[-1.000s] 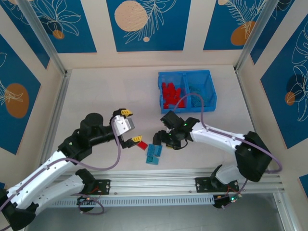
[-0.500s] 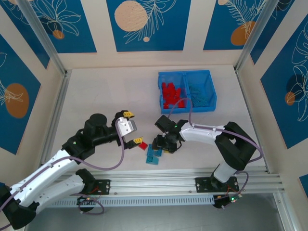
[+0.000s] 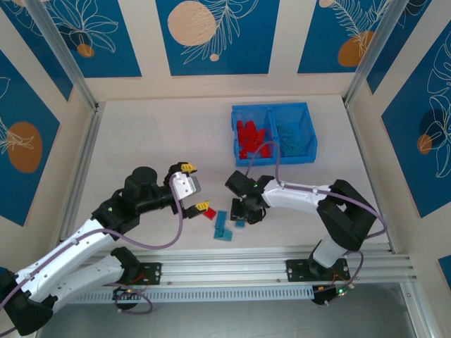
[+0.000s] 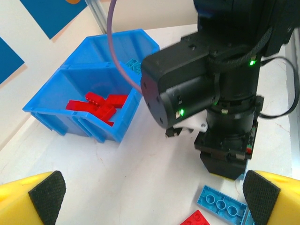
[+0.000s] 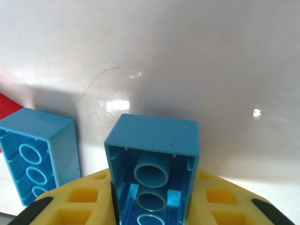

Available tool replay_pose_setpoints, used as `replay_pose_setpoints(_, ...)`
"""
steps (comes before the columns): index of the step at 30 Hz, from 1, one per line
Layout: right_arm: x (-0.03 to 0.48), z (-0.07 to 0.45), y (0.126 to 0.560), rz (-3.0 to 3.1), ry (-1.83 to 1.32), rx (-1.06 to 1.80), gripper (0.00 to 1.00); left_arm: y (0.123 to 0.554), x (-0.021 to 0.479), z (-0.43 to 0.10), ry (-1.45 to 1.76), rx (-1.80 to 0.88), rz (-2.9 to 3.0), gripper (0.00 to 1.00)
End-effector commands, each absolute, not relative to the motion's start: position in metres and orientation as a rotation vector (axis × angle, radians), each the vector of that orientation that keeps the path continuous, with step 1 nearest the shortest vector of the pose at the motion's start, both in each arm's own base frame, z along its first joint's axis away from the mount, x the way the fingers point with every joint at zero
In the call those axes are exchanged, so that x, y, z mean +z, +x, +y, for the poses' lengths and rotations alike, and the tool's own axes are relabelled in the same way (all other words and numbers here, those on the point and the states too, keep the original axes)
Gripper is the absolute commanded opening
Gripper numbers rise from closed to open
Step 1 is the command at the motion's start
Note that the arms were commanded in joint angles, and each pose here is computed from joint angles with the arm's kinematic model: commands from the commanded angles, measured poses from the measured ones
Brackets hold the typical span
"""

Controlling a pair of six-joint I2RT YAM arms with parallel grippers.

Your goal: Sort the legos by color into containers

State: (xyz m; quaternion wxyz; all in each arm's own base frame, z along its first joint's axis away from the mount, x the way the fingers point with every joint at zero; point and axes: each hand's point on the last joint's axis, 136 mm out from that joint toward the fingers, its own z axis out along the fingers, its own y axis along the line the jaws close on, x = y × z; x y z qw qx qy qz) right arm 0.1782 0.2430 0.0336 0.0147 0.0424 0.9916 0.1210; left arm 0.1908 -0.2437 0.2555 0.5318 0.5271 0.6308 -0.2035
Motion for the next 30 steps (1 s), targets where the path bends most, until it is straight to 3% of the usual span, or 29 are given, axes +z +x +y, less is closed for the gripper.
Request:
replay_pose_setpoints(1,0.073,0.218,0.194,2.937,0.139,0.328,0.27,0.179,0.262,-0.251,1.294,-0.545,1.425,1.0)
replay_pose_setpoints(10,0.179,0.159,0.259,2.579,0.172,0.427,0.27,0.162,0.27,-0.265,1.388,-0.631,1.295,1.0)
replay_pose_setpoints(15,0.215,0.107,0.32,2.421,0.248,0.33,0.28,0.168,0.274,-0.27,1.347,-0.649,1.322,1.0)
replay_pose_setpoints(21,0.211,0.053,0.411,2.376,0.313,0.161,0.28,0.187,0.271,-0.263,1.27,-0.593,1.507,1.0)
replay_pose_setpoints(30,0.159,0.017,0.526,2.465,0.328,-0.119,0.31,0.198,0.281,-0.243,1.076,-0.559,1.632,1.0)
